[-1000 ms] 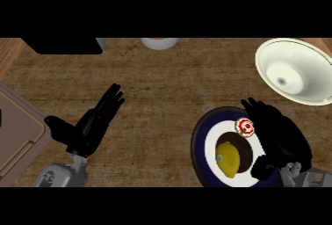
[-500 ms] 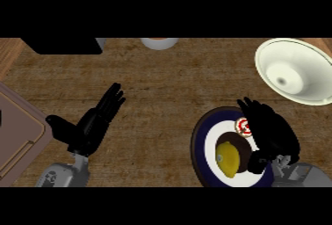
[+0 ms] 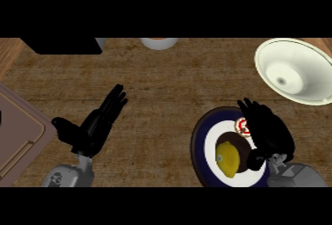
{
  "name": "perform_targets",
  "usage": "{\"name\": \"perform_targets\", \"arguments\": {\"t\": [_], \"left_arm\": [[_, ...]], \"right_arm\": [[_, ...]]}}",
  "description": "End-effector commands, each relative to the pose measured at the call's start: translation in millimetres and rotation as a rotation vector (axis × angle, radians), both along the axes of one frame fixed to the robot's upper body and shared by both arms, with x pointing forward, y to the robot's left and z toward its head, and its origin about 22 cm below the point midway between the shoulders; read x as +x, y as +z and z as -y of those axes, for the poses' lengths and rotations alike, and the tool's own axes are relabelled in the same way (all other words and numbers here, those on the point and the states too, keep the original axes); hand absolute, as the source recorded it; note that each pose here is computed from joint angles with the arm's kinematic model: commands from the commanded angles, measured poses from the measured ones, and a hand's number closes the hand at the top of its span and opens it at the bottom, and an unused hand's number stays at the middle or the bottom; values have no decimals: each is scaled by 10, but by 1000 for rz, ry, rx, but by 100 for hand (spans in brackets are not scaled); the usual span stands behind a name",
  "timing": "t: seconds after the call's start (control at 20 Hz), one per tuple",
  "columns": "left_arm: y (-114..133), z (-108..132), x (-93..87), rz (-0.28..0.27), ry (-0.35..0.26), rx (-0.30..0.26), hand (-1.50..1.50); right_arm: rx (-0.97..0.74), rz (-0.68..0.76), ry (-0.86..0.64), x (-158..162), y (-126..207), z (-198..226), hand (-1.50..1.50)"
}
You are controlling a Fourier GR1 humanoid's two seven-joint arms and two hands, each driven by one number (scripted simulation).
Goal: Pick the cupcake from the plate and place it in the bowl
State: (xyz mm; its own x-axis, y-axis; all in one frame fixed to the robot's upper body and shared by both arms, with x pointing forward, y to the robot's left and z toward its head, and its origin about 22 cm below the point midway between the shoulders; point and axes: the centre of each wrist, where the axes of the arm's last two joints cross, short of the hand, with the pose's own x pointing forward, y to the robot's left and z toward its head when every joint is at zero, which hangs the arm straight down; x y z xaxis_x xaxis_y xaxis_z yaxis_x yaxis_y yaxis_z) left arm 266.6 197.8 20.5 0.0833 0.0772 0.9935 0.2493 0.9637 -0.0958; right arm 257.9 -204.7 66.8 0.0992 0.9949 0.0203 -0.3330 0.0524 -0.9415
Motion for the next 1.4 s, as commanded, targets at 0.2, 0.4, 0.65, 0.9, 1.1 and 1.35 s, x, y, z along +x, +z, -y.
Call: {"name": "perform_targets", "arguments": {"t": [0.2,0.4,0.65,0.9,1.1,1.35], "left_arm": [[241,-132,-43,-15,9,12,0],[-6,-115,146,-2,-4,-7,0],[116,-57,-101,4,-6,-17,0],[281,96,16,-24,2,-19,0],[-13,-83,-112,-18,-9,-2,0],[-16,-48,10,4,-21,-9,0]], "right_arm": [[25,27,-37,-22,-70,-192,-150],[14,13,-17,376,-250,-81,-150],[12,24,-16,349,-486,81,-150],[55,86,84,169,-647,163,150],[36,86,115,228,-519,50,150],[24,107,137,326,-500,272,150]]}}
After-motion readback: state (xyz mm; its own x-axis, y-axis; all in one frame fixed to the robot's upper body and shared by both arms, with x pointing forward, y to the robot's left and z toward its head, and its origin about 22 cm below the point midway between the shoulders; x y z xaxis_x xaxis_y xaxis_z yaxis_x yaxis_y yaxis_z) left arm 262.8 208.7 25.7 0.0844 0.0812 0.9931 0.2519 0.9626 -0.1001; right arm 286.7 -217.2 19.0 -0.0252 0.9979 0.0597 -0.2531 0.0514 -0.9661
